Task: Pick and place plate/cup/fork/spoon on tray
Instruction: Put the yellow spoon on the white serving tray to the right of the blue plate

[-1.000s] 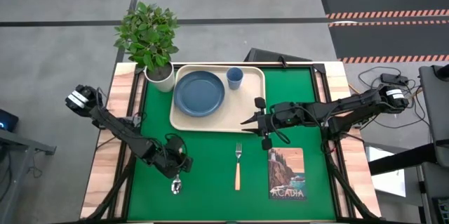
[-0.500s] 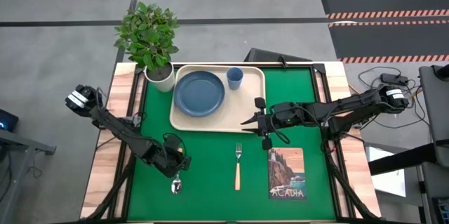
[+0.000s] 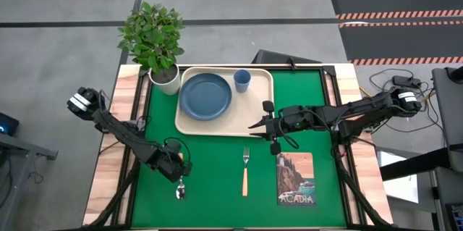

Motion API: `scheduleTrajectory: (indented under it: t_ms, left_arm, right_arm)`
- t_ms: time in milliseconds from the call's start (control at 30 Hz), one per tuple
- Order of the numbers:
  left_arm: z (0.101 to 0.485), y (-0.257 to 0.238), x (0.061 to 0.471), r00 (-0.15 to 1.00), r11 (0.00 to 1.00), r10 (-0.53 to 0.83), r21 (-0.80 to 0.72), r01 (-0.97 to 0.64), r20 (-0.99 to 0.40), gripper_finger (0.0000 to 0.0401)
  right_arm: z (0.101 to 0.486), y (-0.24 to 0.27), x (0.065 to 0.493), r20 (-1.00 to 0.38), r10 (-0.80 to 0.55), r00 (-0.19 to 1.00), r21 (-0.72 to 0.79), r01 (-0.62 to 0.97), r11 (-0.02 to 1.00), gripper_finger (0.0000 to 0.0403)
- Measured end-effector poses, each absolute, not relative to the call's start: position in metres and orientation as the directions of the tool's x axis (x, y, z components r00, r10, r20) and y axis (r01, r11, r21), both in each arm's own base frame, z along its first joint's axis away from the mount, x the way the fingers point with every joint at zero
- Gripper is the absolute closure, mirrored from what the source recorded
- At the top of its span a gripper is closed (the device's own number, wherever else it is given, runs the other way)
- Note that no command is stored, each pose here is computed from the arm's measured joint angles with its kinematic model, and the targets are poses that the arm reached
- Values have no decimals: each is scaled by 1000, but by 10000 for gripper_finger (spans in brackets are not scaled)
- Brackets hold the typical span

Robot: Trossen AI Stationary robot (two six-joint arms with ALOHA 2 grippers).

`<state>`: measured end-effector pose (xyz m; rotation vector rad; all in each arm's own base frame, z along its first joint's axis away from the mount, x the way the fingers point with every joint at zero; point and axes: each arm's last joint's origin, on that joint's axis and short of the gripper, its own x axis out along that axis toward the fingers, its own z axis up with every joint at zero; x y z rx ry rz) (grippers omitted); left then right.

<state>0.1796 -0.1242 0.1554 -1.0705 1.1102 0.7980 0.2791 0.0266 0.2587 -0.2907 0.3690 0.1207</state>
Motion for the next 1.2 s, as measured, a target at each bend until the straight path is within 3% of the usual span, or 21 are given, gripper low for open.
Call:
scheduleTrajectory:
  t_ms: [400,600,800,933,1200]
  left_arm:
    - [157,-123,180,310,285,1,-297,-911,-951,401]
    - [174,-128,186,368,223,-40,-367,-903,-929,401]
    - [181,-134,188,360,270,-100,-373,-888,-928,396]
    - [178,-135,186,350,264,-103,-365,-893,-931,364]
    - [166,-135,187,312,250,-57,-316,-915,-948,261]
  right_arm:
    - [258,26,279,-373,63,926,-258,-169,951,316]
    - [258,27,279,-375,64,925,-257,-170,951,316]
    - [255,26,278,-384,63,921,-256,-172,951,316]
    - [254,26,278,-387,63,920,-256,-173,951,316]
    - [254,26,278,-386,63,920,-258,-173,950,316]
